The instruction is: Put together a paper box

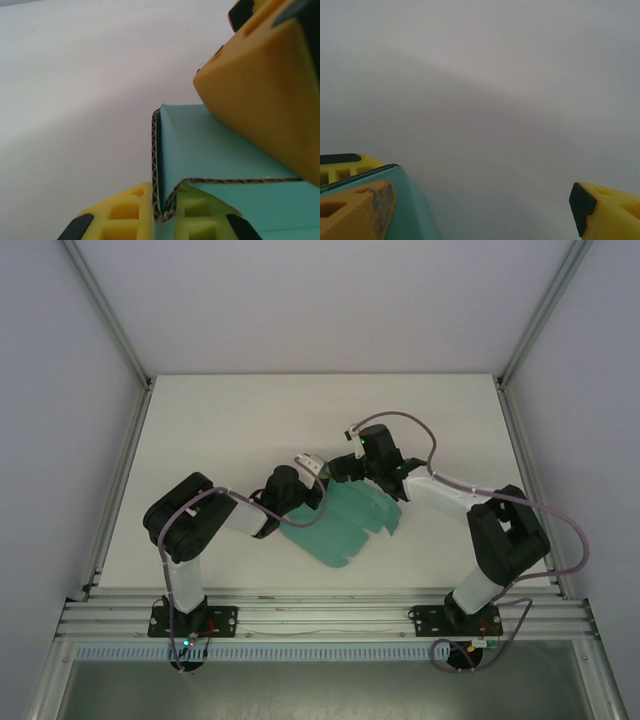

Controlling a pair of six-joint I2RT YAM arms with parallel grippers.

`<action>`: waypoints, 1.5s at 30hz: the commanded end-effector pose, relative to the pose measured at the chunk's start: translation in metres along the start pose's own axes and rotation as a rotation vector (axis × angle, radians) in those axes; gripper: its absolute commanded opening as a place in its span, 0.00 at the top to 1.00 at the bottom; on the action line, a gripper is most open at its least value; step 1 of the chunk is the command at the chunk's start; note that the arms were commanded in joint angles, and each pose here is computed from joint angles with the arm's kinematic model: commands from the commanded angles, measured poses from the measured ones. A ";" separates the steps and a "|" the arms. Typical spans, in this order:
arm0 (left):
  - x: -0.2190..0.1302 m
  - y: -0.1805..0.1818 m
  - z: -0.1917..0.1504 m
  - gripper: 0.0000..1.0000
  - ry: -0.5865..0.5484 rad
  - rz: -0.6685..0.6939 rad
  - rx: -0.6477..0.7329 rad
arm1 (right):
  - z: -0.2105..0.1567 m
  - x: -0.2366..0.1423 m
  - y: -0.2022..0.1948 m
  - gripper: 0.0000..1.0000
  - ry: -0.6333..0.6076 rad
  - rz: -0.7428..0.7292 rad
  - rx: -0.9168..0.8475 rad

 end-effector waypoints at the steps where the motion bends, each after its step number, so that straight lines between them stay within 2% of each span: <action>1: 0.004 0.004 -0.024 0.96 0.085 0.031 0.002 | -0.031 0.008 0.006 0.10 0.095 0.026 -0.033; 6: 0.002 0.006 -0.024 0.83 0.097 0.045 -0.008 | -0.049 0.017 0.010 0.10 0.133 0.012 -0.061; 14: 0.002 0.016 -0.018 0.82 0.107 0.103 -0.017 | -0.061 0.019 0.014 0.10 0.145 -0.016 -0.095; 16: 0.004 0.016 -0.015 0.77 0.098 0.109 -0.021 | -0.064 0.018 0.015 0.10 0.151 -0.017 -0.094; 18: 0.006 0.017 -0.011 0.76 0.088 0.111 -0.029 | -0.068 0.018 0.015 0.10 0.159 -0.014 -0.095; 21: 0.011 0.018 -0.004 0.83 0.067 0.113 -0.037 | -0.074 0.018 0.018 0.10 0.168 -0.002 -0.098; 24: 0.014 0.020 0.001 1.00 0.066 0.125 -0.033 | -0.071 0.014 0.018 0.10 0.156 0.002 -0.096; 26: 0.013 0.025 0.003 1.00 0.057 0.161 -0.041 | -0.063 0.009 0.018 0.09 0.133 -0.009 -0.076; 30: 0.000 0.036 0.010 1.00 0.021 0.229 -0.080 | -0.033 -0.017 0.004 0.08 0.016 -0.101 -0.012; 34: -0.016 0.046 0.018 1.00 -0.002 0.296 -0.175 | -0.004 -0.069 -0.016 0.04 -0.106 -0.177 0.157; 40: -0.033 0.062 0.034 1.00 0.002 0.345 -0.316 | -0.012 -0.127 0.003 0.04 -0.155 0.084 0.252; 45: -0.039 0.045 0.049 1.00 -0.001 0.203 -0.359 | -0.023 -0.141 0.012 0.07 -0.196 0.176 0.218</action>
Point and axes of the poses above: each hand's point on the last joint's axis, 136 mm out from that joint toward the fingers, its own x axis out along the fingers, its own y axis along the line the jaws close on, z = x × y, the point moved 1 cm from there along -x, back along the fingers, and after that the axes turned 3 degrees about x, right-handed, at the moved point
